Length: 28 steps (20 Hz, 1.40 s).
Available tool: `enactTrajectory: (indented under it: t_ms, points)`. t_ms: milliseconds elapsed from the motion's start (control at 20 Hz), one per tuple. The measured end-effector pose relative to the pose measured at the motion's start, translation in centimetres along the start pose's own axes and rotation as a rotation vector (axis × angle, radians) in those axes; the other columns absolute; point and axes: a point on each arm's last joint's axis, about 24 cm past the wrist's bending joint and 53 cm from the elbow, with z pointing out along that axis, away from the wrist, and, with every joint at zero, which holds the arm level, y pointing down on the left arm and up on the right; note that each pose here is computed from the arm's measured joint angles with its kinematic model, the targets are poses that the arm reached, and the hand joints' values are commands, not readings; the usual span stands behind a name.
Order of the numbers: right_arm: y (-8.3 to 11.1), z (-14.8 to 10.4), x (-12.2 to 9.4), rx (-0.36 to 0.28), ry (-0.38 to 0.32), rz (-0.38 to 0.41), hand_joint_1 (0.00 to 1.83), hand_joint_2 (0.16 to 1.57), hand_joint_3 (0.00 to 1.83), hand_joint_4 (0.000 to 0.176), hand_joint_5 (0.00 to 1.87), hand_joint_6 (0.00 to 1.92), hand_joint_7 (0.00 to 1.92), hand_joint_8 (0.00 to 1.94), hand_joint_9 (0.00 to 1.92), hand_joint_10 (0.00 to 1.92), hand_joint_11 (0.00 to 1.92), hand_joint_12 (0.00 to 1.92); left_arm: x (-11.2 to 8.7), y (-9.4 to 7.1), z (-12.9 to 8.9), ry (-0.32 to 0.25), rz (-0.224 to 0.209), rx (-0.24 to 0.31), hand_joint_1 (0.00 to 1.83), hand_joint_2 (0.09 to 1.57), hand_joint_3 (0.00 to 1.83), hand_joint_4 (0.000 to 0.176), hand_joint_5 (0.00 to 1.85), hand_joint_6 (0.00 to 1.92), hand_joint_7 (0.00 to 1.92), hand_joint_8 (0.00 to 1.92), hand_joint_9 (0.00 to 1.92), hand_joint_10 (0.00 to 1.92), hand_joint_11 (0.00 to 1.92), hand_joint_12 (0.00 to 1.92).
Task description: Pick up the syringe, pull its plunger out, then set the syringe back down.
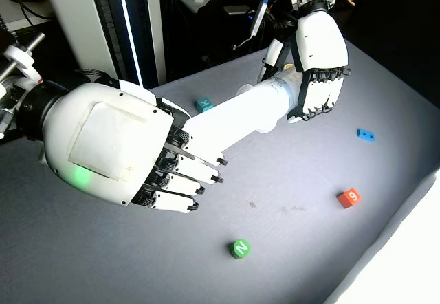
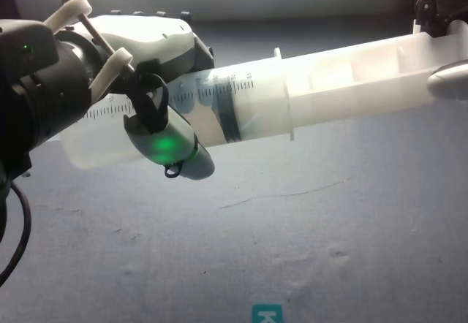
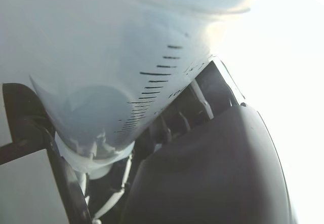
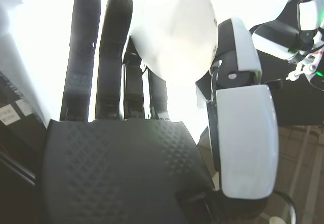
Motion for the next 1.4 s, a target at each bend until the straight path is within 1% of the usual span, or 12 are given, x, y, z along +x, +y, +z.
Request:
enactTrajectory:
  t_ms: [350,450,500,550,600,650,700,750,850,950,1100,1400]
  points:
    - [0.0,0.1,0.1,-0.001,0.002,0.004,1.15,1.28,0.00,0.000,0.62,1.40,0.78,1.46,0.72,1.17,0.65,1.41,-0.1,0.2,0.0,-0.004,0.007,-0.006,1.23,1.14,0.00,0.000,0.96,0.90,0.94,1.22,0.85,0.97,0.60,1.27]
    - [0.0,0.1,0.2,-0.001,0.003,0.004,1.12,1.29,0.00,0.000,0.61,1.42,0.72,1.51,0.65,1.19,0.56,1.46,-0.1,0.2,0.0,-0.004,0.007,-0.007,1.23,1.13,0.00,0.000,0.99,0.85,0.95,1.21,0.87,0.95,0.62,1.23]
    - [0.0,0.1,0.1,-0.001,0.002,0.004,0.94,1.22,0.00,0.000,0.40,0.95,0.52,1.07,0.54,1.09,0.44,1.40,-0.1,0.2,0.0,-0.004,0.007,-0.007,1.23,1.12,0.00,0.000,1.00,0.84,0.97,1.18,0.88,0.94,0.63,1.23]
    - [0.0,0.1,0.1,-0.001,0.002,0.004,0.80,1.19,0.00,0.000,0.34,0.65,0.49,0.72,0.51,0.89,0.37,1.34,-0.1,0.2,0.0,-0.004,0.008,-0.007,1.24,1.12,0.00,0.000,1.00,0.83,0.98,1.17,0.89,0.94,0.63,1.23]
    - [0.1,0.1,0.0,-0.003,-0.002,0.017,0.65,1.15,0.00,0.000,0.34,0.37,0.49,0.36,0.48,0.58,0.25,1.24,-0.1,0.2,0.0,-0.003,0.005,-0.008,1.23,1.12,0.00,0.000,0.96,0.90,0.99,1.14,0.90,0.92,0.62,1.23]
    - [0.1,0.1,-0.1,-0.006,-0.008,0.026,0.61,1.13,0.00,0.000,0.36,0.19,0.50,0.14,0.48,0.35,0.17,1.16,0.0,0.3,0.0,0.001,0.000,-0.011,1.23,1.12,0.00,0.000,0.95,0.91,0.99,1.13,0.90,0.91,0.61,1.23]
    - [0.1,0.1,-0.2,-0.006,-0.011,0.032,0.60,1.10,0.00,0.000,0.31,0.07,0.45,0.04,0.46,0.18,0.09,1.14,0.0,0.4,0.0,0.000,0.000,-0.017,1.23,1.13,0.00,0.000,0.95,0.94,0.98,1.14,0.90,0.90,0.61,1.24]
    - [0.0,0.0,-0.5,-0.003,-0.017,0.039,0.57,1.08,0.00,0.000,0.28,0.02,0.38,0.01,0.42,0.09,0.02,1.13,-0.2,0.7,0.0,-0.006,0.010,-0.025,1.22,1.13,0.00,0.000,0.93,0.96,0.97,1.16,0.89,0.90,0.60,1.24]
    - [0.1,-0.1,-0.8,-0.007,-0.026,0.037,0.44,1.05,0.00,0.000,0.12,0.00,0.21,0.00,0.27,0.01,0.00,0.86,-0.4,1.1,-0.1,-0.013,0.013,-0.038,1.22,1.14,0.00,0.000,0.93,0.94,0.94,1.23,0.86,0.96,0.58,1.30]
    - [0.1,-0.1,-0.8,-0.008,-0.026,0.037,0.40,0.96,0.00,0.000,0.03,0.00,0.09,0.01,0.11,0.01,0.00,0.46,-0.4,1.0,-0.1,-0.011,0.013,-0.035,1.23,1.14,0.00,0.000,0.94,0.92,0.95,1.21,0.86,0.97,0.59,1.27]
    - [0.1,0.0,-0.7,-0.008,-0.025,0.036,0.32,0.85,0.00,0.000,0.00,0.00,0.00,0.00,0.01,0.00,0.00,0.12,-0.4,1.0,-0.1,-0.011,0.013,-0.035,1.22,1.14,0.00,0.000,0.93,0.96,0.97,1.16,0.87,0.94,0.58,1.27]
    - [0.1,0.0,-0.7,-0.008,-0.025,0.036,0.28,0.83,0.00,0.000,0.00,0.00,0.00,0.00,0.00,0.00,0.01,0.06,-1.1,1.6,0.3,-0.022,0.009,-0.041,1.23,1.13,0.00,0.000,0.94,0.92,0.96,1.20,0.88,0.93,0.60,1.25]
